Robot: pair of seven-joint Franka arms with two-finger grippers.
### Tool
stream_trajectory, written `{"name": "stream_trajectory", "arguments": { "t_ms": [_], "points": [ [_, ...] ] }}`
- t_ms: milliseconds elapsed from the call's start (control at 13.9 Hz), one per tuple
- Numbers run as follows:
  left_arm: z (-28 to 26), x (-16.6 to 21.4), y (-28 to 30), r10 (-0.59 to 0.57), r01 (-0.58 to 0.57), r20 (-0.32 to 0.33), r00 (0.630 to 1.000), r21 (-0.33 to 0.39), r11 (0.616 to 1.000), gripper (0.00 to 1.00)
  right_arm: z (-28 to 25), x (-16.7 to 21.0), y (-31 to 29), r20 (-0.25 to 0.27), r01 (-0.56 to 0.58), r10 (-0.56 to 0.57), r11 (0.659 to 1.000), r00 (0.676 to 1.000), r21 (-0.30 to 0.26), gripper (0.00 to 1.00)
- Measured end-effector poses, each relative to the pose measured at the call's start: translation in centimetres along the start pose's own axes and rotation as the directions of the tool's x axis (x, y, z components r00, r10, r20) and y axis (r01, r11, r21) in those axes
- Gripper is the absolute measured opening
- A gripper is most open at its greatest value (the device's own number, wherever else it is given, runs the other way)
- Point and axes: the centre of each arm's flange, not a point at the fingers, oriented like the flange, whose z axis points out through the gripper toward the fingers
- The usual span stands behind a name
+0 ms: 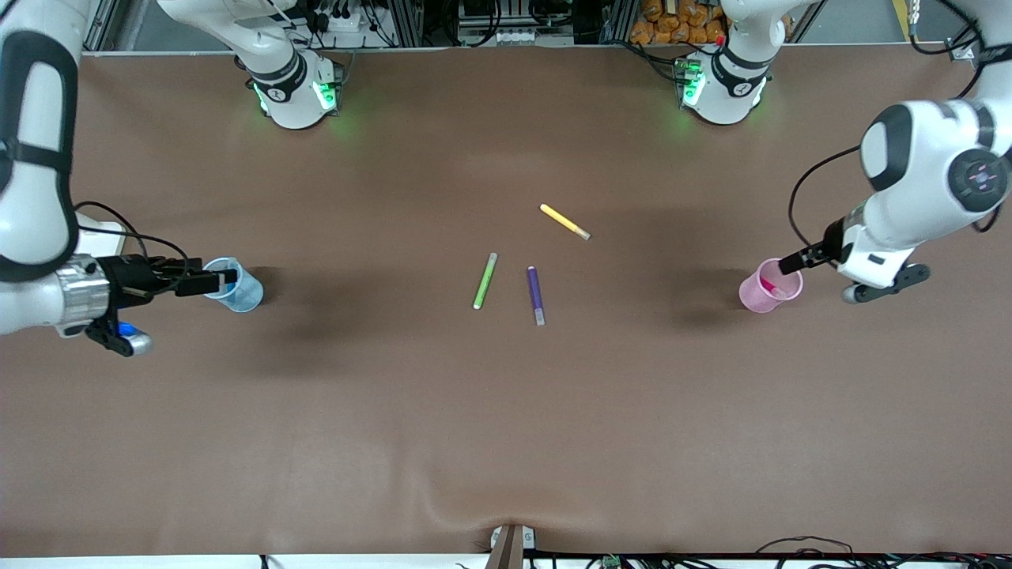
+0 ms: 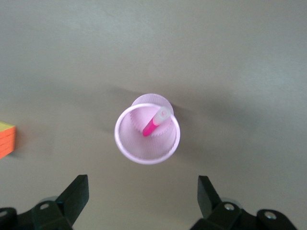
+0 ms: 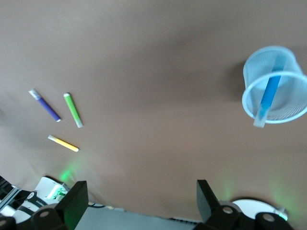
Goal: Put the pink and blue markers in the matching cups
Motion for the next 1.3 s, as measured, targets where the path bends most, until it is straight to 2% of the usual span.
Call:
{"name": "stream_trajectory", "arguments": {
  "t_ms": [289, 505, 722, 866, 938, 1082, 1299],
  "points": [
    [-8.4, 0.4, -0.2, -0.004, 0.004, -0.018, 1.000, 0.007, 1.000, 1.00, -6.4, -3.8, -1.5, -0.099, 0.097, -0.100, 0.995, 0.990, -0.035, 1.00],
    [-12.4, 0.7, -0.6, 0.031, -0.031, -0.038, 0.999, 0.002, 1.000, 1.00, -9.7, -7.8, -3.1, -0.156, 0.154, -0.162, 0.986, 0.974, -0.063, 1.00],
    [-16.0, 0.9, -1.6, 0.081, -0.081, -0.066, 0.995, -0.004, 0.997, 1.00, -11.6, -11.2, -4.3, -0.193, 0.179, -0.213, 0.967, 0.958, -0.179, 1.00],
    [-18.0, 0.7, -1.9, 0.088, -0.088, -0.070, 0.994, -0.005, 0.996, 1.00, -12.5, -12.4, -5.0, -0.187, 0.207, -0.269, 0.933, 0.945, -0.295, 1.00],
    [-18.9, 0.5, -1.9, 0.090, -0.091, -0.070, 0.993, -0.005, 0.996, 1.00, -12.8, -13.2, -6.2, -0.188, 0.223, -0.297, 0.915, 0.936, -0.336, 1.00],
    [-20.6, 0.1, -1.6, 0.099, -0.100, -0.085, 0.991, -0.007, 0.995, 1.00, -14.1, -15.9, -8.3, -0.212, 0.250, -0.343, 0.895, 0.915, -0.369, 1.00],
    [-22.8, -0.3, -1.0, 0.109, -0.112, -0.116, 0.987, -0.013, 0.994, 1.00, -16.0, -18.5, -7.8, -0.253, 0.234, -0.343, 0.896, 0.905, -0.377, 1.00]
  ]
}}
